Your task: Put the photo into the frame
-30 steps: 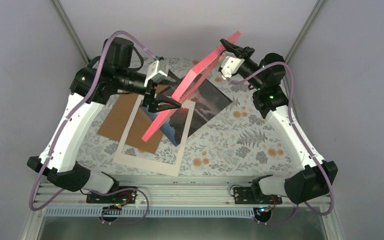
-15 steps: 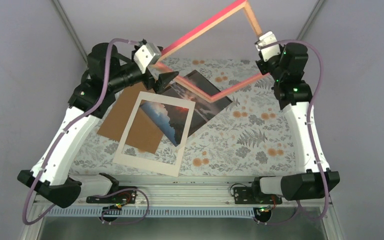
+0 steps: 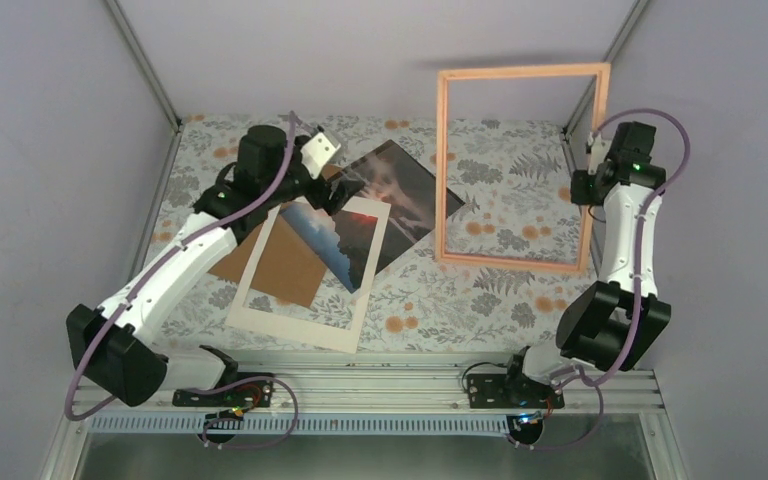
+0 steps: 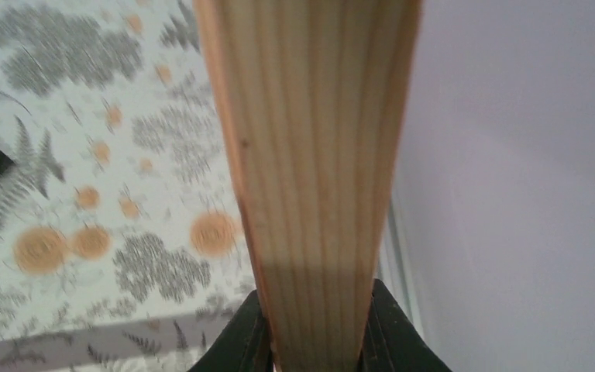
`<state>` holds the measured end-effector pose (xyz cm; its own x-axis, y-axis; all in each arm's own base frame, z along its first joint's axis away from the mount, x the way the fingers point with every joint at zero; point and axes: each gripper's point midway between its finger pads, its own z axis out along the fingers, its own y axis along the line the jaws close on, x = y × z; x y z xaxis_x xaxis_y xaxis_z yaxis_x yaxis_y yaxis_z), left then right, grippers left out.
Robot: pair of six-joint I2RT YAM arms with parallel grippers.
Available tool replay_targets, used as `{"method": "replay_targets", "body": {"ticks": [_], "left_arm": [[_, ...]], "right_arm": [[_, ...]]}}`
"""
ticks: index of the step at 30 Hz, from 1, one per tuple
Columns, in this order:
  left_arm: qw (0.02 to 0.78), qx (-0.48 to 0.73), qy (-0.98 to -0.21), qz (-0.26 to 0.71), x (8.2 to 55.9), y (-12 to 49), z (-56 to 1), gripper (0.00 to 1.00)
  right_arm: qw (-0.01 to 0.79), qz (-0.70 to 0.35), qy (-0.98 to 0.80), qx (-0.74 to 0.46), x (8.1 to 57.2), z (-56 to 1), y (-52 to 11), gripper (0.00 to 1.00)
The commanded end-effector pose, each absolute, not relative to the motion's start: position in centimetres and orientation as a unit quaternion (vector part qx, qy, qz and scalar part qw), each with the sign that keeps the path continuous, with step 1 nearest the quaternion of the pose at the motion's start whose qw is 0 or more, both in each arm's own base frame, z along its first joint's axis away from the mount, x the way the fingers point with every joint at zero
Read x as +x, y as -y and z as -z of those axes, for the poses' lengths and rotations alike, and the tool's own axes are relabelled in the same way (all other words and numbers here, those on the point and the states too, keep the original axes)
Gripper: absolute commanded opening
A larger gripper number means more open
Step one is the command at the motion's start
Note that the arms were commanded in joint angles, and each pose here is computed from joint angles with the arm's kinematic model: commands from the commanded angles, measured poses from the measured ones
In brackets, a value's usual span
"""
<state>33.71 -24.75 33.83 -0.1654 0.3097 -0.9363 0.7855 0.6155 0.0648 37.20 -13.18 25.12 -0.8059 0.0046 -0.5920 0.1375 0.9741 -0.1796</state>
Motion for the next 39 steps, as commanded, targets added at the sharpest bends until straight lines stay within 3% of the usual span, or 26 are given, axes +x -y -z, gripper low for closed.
{"method": "replay_targets", "body": {"ticks": [1, 14, 26, 31, 39], "left_arm": [[0.526, 0.401, -0.719, 0.212, 34.3, 26.8, -30.7, 1.0], [0.409, 0.484, -0.754, 0.172, 36.4, 38.6, -14.2, 1.0], [0.387, 0.487, -0.773, 0.126, 38.4, 47.0, -4.7, 1.0], [0.392, 0.456, -0.796, 0.069, 40.8, 47.6, -2.1, 1.0], [0.338, 0.403, -0.85, -0.022, 43.5, 42.3, 2.8, 1.0]], "right_arm": [[0.277, 0.065, -0.953, 0.104, 34.6, -22.7, 14.5, 0.03], [0.212, 0.07, -0.964, 0.146, 30.7, -19.2, 18.3, 0.03], [0.165, 0.075, -0.968, 0.173, 28.8, -17.5, 20.7, 0.03], [0.15, 0.079, -0.971, 0.171, 28.7, -16.7, 21.3, 0.03], [0.135, 0.056, -0.974, 0.176, 29.5, -14.8, 21.3, 0.03]]}}
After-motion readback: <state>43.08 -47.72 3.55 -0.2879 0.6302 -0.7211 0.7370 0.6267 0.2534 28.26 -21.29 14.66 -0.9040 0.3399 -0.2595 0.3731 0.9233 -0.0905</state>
